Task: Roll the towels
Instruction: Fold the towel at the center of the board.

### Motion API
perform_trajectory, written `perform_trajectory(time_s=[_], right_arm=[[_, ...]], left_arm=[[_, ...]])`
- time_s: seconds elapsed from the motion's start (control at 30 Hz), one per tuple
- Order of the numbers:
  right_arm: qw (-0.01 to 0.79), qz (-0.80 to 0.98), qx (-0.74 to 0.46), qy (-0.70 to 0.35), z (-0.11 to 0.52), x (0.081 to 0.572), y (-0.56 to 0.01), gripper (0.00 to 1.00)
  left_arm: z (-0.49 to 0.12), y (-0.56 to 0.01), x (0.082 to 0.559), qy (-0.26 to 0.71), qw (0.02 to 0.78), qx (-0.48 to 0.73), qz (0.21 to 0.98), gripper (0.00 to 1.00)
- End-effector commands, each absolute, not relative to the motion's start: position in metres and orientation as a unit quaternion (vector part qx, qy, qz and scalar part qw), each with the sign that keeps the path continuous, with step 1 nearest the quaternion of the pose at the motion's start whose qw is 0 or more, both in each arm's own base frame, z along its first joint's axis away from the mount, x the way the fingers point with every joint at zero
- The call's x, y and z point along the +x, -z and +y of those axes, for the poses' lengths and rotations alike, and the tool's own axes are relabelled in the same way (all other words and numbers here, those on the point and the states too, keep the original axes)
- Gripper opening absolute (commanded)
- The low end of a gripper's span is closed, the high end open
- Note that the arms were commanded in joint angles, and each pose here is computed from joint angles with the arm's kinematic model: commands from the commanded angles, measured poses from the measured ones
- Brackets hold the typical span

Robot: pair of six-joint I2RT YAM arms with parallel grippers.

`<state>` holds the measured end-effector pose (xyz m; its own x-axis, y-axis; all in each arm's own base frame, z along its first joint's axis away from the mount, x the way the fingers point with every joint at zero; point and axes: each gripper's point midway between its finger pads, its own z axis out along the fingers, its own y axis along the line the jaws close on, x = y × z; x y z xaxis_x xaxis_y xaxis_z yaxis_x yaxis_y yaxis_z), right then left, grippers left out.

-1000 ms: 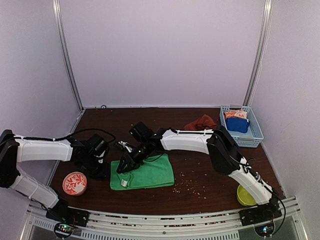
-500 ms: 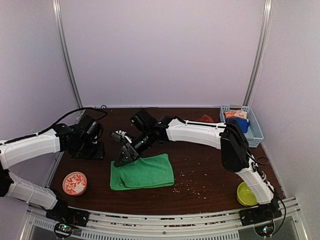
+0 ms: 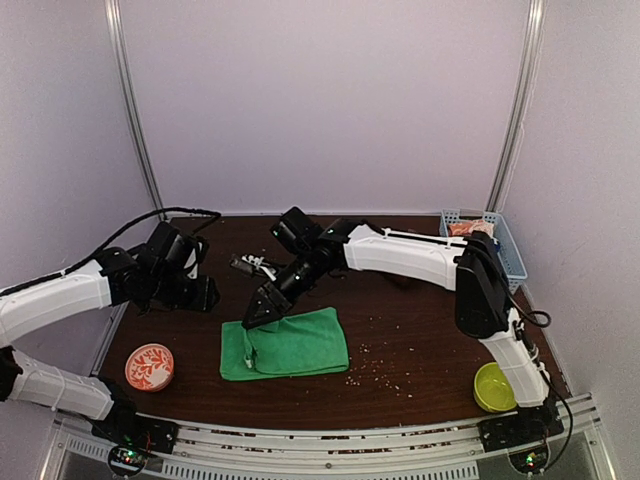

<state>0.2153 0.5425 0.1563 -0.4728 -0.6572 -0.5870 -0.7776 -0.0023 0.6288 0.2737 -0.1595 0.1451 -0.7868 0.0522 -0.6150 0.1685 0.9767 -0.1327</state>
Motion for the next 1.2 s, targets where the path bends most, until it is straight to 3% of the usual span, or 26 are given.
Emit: perform_trajectory(time_s=[0.0,0.4,0.73,0.8,0.9,1.0,1.1,1.17], right_arm=[[0.090,0.702,-0.535,-0.462,0.573,0.201,-0.149,0.53],[0.186,0.733,-0.545,-0.362,0.618,0.212,-0.098,0.52],[0.243,0.737,-0.543,-0.322,0.627,0.233,-0.085,0.37],[0.233,0.735,-0.550,-0.322,0.625,0.229,-0.081,0.28],[0.230,0.728,-0.563,-0.317,0.621,0.226,-0.083,0.00],[0.222,0.710,-0.578,-0.335,0.619,0.215,-0.096,0.01],[0.220,0.691,-0.586,-0.360,0.617,0.205,-0.127,0.29],[0.235,0.682,-0.588,-0.366,0.613,0.203,-0.151,0.40]], left_arm=[[-0.160,-0.144,0.274,0.101,0.332,0.055,0.936,0.42],[-0.130,-0.181,0.265,0.077,0.381,0.009,0.921,0.43],[-0.117,-0.211,0.254,0.084,0.405,-0.003,0.911,0.38],[-0.115,-0.214,0.250,0.087,0.409,0.000,0.909,0.33],[-0.110,-0.216,0.247,0.081,0.416,0.000,0.906,0.27],[-0.112,-0.212,0.249,0.076,0.409,0.007,0.909,0.26],[-0.115,-0.199,0.251,0.069,0.388,0.011,0.919,0.24],[-0.116,-0.192,0.251,0.066,0.379,0.009,0.923,0.22]])
